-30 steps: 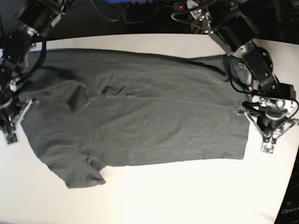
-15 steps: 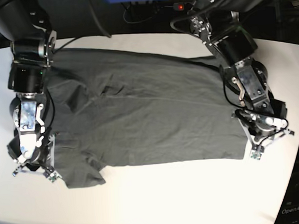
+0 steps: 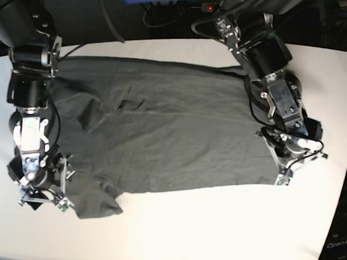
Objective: Fold the T-shirt properly
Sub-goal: 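Lower both grippers and close them on the hem corners, then lift both hem corners off the table with both grippers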
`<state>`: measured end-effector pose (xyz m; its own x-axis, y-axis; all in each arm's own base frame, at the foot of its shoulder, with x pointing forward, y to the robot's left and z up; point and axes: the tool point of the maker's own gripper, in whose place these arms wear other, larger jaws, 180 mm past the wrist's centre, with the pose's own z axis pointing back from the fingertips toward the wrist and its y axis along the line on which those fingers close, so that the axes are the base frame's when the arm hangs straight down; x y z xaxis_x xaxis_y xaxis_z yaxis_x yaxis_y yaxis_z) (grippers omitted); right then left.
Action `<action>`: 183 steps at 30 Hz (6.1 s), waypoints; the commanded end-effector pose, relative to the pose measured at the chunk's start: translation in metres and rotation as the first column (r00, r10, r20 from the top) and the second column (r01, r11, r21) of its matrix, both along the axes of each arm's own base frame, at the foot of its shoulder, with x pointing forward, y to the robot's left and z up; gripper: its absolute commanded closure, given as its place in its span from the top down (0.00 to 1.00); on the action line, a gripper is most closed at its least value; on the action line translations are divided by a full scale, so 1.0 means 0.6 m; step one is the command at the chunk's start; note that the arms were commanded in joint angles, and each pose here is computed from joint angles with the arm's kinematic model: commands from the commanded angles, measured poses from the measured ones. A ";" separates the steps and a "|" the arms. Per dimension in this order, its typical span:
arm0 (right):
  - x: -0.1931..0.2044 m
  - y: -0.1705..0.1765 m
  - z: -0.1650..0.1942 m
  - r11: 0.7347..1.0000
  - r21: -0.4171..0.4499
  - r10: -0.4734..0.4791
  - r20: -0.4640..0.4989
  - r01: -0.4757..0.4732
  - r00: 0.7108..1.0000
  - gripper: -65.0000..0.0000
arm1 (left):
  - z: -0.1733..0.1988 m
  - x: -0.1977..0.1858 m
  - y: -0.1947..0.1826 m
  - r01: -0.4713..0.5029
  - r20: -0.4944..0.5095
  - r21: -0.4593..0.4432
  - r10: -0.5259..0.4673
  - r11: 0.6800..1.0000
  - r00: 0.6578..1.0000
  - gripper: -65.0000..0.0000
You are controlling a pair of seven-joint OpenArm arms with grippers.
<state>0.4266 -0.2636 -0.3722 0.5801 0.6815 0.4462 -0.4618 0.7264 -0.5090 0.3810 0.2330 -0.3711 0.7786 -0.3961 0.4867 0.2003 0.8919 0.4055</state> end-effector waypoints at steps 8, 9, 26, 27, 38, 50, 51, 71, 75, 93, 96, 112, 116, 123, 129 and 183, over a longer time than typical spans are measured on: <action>0.035 0.008 0.042 0.999 0.031 0.021 0.101 -0.024 0.995 0.81 | 0.037 0.057 -0.003 -0.002 0.024 -0.010 0.002 1.000 1.000 0.05; 0.036 0.009 0.043 0.999 0.032 0.022 0.103 -0.026 0.994 0.81 | 0.039 0.061 -0.003 -0.004 0.017 -0.011 0.004 1.000 1.000 0.05; 0.063 0.015 0.002 0.987 0.153 0.041 0.067 -0.051 0.997 0.81 | 0.025 0.137 0.006 0.070 -0.025 -0.073 -0.072 0.995 0.997 0.06; 0.067 0.018 0.004 0.985 0.162 0.046 0.074 -0.058 0.996 0.81 | 0.019 0.144 -0.003 0.085 -0.029 -0.092 -0.088 0.992 0.996 0.06; 0.060 0.021 -0.010 0.983 0.177 0.049 0.059 -0.058 0.997 0.81 | 0.034 0.191 0.032 0.049 -0.026 -0.126 -0.053 0.991 0.998 0.06; 0.047 0.023 -0.026 0.982 0.178 0.051 0.039 -0.057 0.998 0.81 | 0.062 0.206 0.052 0.031 0.009 -0.122 -0.031 0.992 0.999 0.17; 0.047 0.023 -0.026 0.982 0.178 0.051 0.039 -0.057 0.998 0.81 | 0.062 0.205 0.053 0.030 0.009 -0.121 -0.029 0.992 1.000 0.25; 0.029 0.023 -0.047 0.982 0.179 0.051 0.011 -0.052 0.999 0.81 | 0.017 0.207 0.022 0.065 0.028 -0.260 -0.060 0.963 0.998 0.64; 0.020 0.021 -0.055 0.983 0.176 0.051 0.001 -0.051 0.999 0.81 | -0.004 0.200 0.051 -0.047 0.031 -0.309 0.060 0.950 0.998 0.64; 0.016 0.020 -0.059 0.983 0.176 0.050 -0.005 -0.049 0.999 0.81 | -0.024 0.198 0.052 -0.094 0.065 -0.335 0.123 0.937 0.990 0.64; 0.016 0.020 -0.059 0.983 0.176 0.050 -0.005 -0.049 0.999 0.81 | -0.022 0.202 0.050 -0.084 0.088 -0.342 0.121 0.936 0.989 0.64; 0.016 0.023 -0.059 0.983 0.178 0.052 -0.004 -0.050 0.999 0.81 | -0.063 0.178 0.021 -0.108 0.091 -0.449 0.165 0.887 0.982 0.64; 0.017 0.026 -0.060 0.982 0.181 0.053 -0.004 -0.051 0.999 0.81 | -0.065 0.176 0.021 -0.110 0.085 -0.448 0.165 0.887 0.983 0.62; 0.016 0.023 -0.059 0.983 0.178 0.052 -0.004 -0.050 0.999 0.81 | -0.065 0.176 0.021 -0.112 0.085 -0.451 0.167 0.886 0.982 0.00; 0.030 0.011 -0.038 0.980 0.185 0.067 0.055 -0.076 0.996 0.81 | -0.072 0.170 0.021 -0.116 0.076 -0.450 0.167 0.886 0.983 0.04; 0.095 -0.023 -0.007 0.852 0.521 -0.122 0.107 0.049 0.987 0.81 | -0.099 0.120 0.101 -0.170 0.034 -0.378 0.197 0.910 0.980 0.04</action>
<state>0.4611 -0.2698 -0.4079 0.6013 0.2959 0.7422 -0.3652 0.9280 -0.0741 0.4541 0.2836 -0.4331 0.7593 -0.0083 0.6507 0.0049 1.0000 0.0070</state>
